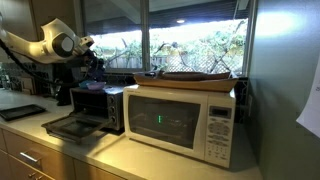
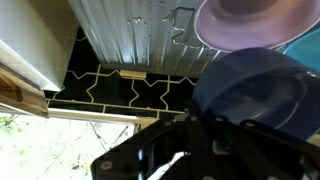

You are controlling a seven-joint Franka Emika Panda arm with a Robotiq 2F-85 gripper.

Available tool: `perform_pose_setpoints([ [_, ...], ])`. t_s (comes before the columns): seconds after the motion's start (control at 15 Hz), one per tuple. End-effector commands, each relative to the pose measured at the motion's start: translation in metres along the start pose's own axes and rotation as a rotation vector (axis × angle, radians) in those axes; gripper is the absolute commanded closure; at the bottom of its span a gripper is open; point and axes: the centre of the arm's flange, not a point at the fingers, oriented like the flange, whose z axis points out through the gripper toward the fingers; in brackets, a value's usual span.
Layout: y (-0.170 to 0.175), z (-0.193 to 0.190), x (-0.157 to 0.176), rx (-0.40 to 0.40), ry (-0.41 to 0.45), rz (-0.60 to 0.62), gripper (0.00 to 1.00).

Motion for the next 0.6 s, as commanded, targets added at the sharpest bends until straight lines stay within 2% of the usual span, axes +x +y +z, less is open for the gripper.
perform_pose_setpoints([
  [0.0,0.000,-0.007,-0.004,0.009,-0.027,0.023,0.99],
  [0.2,-0.006,-0.007,-0.002,0.020,-0.064,0.048,0.99],
  [0.53,-0.026,-0.010,0.009,0.044,-0.066,0.103,0.99],
])
